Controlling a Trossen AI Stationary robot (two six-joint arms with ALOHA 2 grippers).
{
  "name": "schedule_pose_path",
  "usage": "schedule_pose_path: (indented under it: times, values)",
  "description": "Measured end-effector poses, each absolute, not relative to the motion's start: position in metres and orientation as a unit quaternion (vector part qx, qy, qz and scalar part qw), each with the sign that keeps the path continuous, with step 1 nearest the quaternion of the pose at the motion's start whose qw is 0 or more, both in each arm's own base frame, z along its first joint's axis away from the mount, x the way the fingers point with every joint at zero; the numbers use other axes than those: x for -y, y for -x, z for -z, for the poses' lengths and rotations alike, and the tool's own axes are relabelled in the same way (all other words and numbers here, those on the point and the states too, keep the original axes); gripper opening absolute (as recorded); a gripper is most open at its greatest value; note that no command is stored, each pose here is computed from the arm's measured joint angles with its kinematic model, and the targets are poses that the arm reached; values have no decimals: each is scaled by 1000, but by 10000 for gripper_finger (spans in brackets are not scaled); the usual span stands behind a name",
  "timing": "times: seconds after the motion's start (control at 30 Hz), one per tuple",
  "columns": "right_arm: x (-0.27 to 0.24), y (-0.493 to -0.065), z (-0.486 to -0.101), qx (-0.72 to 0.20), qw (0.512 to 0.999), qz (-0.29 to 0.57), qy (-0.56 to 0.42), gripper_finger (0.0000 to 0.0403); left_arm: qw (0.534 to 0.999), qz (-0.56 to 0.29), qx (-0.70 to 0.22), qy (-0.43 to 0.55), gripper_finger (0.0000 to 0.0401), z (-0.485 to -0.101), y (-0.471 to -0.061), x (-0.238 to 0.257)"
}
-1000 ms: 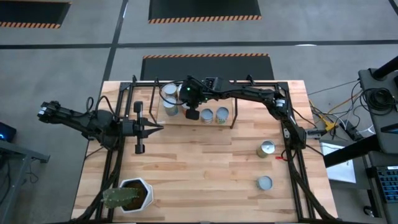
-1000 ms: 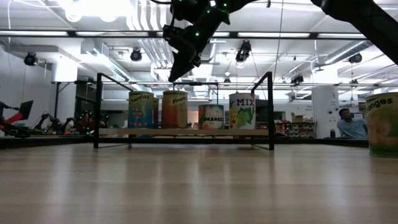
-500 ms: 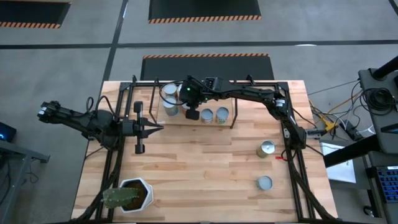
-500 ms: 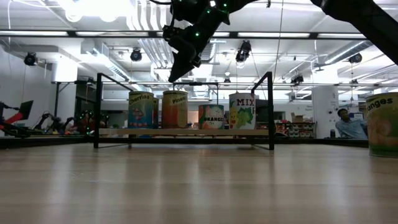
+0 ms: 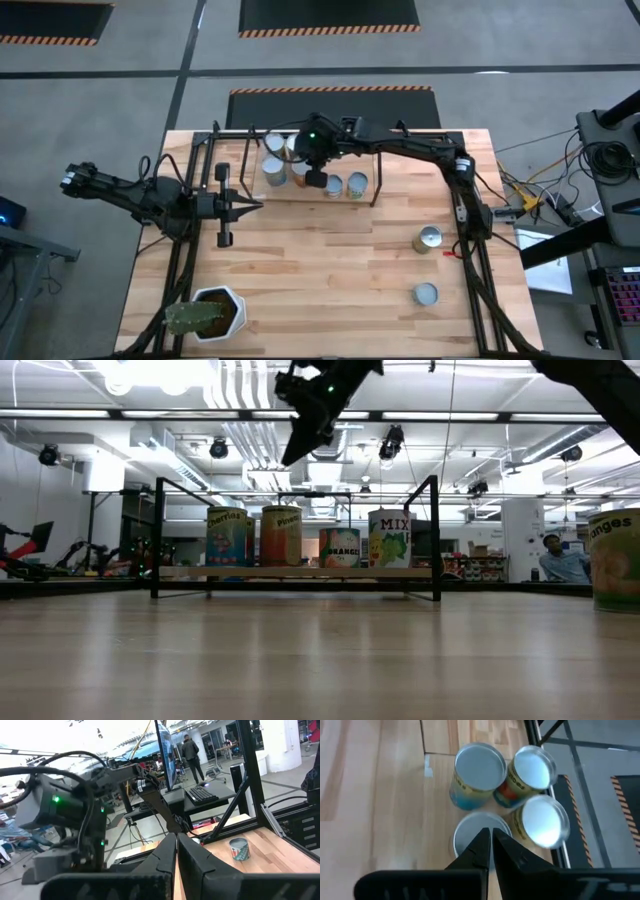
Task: Pick and place cans onto a shelf
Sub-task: Put the canned pineapple on the shelf
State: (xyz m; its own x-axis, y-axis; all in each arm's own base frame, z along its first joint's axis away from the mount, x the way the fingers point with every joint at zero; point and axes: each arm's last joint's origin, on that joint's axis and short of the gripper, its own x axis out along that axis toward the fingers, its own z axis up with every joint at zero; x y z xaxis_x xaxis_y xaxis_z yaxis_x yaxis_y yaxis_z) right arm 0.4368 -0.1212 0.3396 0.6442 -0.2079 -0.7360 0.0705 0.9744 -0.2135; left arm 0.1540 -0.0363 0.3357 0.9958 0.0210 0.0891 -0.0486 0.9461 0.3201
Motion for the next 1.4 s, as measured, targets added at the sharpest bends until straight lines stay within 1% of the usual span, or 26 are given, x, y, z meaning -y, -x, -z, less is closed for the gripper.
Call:
schedule_pose_path:
  times: [0.1,0.27,0.4,0.5,0.67,1.0,1.4]
  values:
    - [120,-430,-341,-432,895,74,79,9,985,-18,42,-164,0,-336,-154,36]
    - [123,-432,-329,-444,889,82,69,9,985,-18,43,-164,0,-336,-154,36]
    - [128,-430,-312,-478,863,137,88,9,985,-18,43,-164,0,-336,-154,36]
    - [132,-428,-309,-492,849,164,100,9,985,-18,42,-164,0,-336,-154,36]
    - [141,-428,-304,-484,862,137,66,9,985,-18,43,-164,0,-336,-154,36]
    - [144,-430,-298,-489,859,135,63,9,986,-18,43,-163,0,-336,-154,36]
    - [143,-431,-261,-505,852,128,57,9,986,-18,43,-162,0,-336,-154,36]
